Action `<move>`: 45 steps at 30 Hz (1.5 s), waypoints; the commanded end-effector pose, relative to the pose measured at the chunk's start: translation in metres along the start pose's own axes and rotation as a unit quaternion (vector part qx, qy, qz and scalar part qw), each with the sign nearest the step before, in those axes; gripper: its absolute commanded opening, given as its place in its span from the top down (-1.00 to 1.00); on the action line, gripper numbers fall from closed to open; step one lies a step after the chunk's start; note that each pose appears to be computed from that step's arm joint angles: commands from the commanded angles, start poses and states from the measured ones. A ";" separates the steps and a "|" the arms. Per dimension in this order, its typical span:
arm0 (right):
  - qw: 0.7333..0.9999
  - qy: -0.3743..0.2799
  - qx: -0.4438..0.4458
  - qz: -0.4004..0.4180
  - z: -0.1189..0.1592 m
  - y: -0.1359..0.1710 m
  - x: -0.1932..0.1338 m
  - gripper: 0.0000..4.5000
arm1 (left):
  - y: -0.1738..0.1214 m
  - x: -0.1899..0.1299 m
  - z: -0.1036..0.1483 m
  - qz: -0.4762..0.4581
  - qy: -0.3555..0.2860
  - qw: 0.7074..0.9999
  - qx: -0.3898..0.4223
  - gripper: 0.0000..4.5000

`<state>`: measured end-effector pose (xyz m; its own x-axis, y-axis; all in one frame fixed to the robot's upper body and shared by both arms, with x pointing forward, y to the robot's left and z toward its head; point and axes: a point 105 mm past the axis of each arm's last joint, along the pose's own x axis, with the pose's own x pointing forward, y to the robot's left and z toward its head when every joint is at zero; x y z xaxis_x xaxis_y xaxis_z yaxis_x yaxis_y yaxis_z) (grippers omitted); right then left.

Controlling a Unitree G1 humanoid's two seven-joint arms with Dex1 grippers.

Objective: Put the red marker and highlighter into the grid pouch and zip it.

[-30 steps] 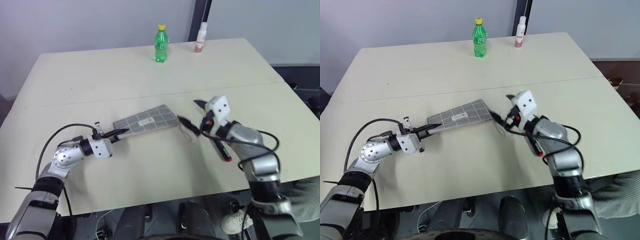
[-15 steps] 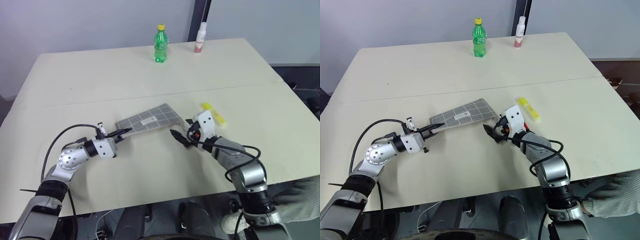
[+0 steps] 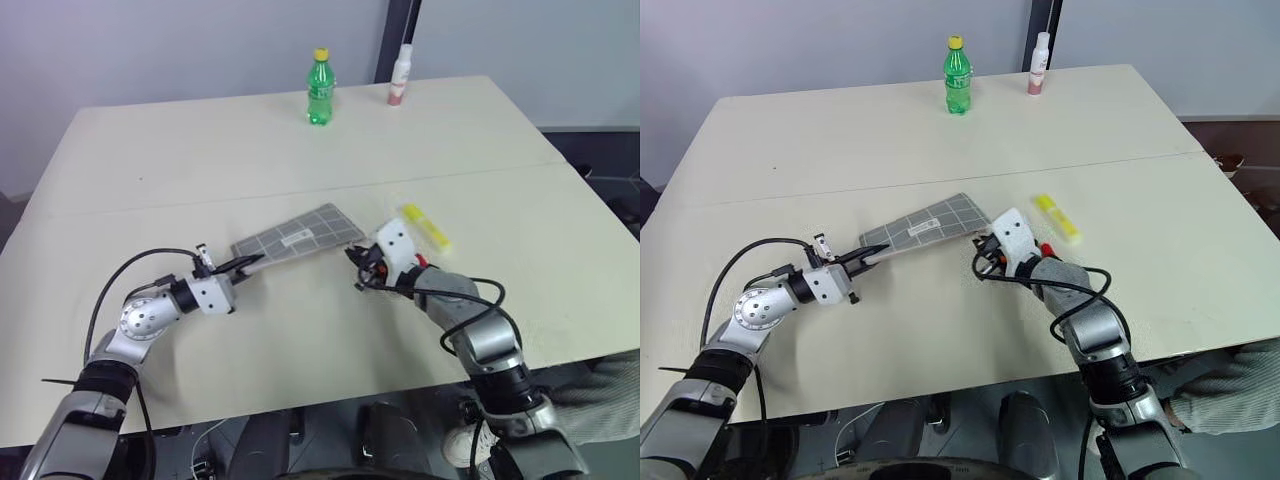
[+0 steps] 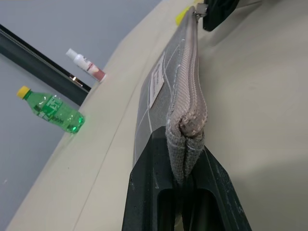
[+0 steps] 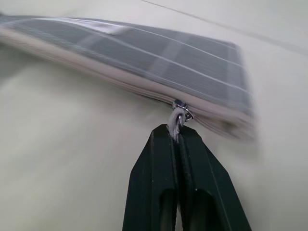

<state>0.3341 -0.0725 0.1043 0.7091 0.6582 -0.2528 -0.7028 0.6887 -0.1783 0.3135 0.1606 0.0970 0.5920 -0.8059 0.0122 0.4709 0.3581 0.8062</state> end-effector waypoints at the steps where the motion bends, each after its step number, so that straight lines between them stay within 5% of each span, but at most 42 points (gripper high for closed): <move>1: 0.997 -0.040 -0.043 0.046 0.025 0.021 0.016 0.98 | -0.009 0.010 0.001 -0.013 -0.004 1.000 -0.004 1.00; 14: 0.947 -0.094 -0.213 0.219 0.052 0.061 0.022 0.98 | -0.010 0.052 0.016 -0.014 -0.033 0.999 0.005 1.00; 21: 0.950 -0.091 -0.222 0.200 0.048 0.051 0.020 0.98 | -0.006 0.052 0.017 -0.003 -0.030 1.000 0.004 1.00; 25: 0.959 -0.094 -0.185 0.192 0.041 0.038 -0.012 0.39 | 0.001 0.042 0.013 0.011 -0.015 1.000 0.006 1.00; 31: 0.981 -0.146 -0.092 0.090 0.038 0.017 -0.076 -0.97 | 0.014 0.028 0.003 0.021 0.012 1.000 0.014 1.00; 38: 0.967 -0.196 -0.020 -0.163 0.040 -0.039 -0.121 -0.97 | 0.028 0.025 -0.003 0.059 0.020 0.998 -0.016 1.00; 45: 0.956 -0.135 -0.025 -0.260 0.023 -0.076 -0.129 -0.97 | 0.023 0.031 -0.003 0.050 0.015 0.998 -0.023 1.00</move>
<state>0.2947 -0.1912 0.1632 0.9354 0.3337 0.1173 -0.3022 0.9263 -0.2250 0.3431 0.1463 0.1049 0.6622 -0.7487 0.0310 0.4580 0.4372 0.7740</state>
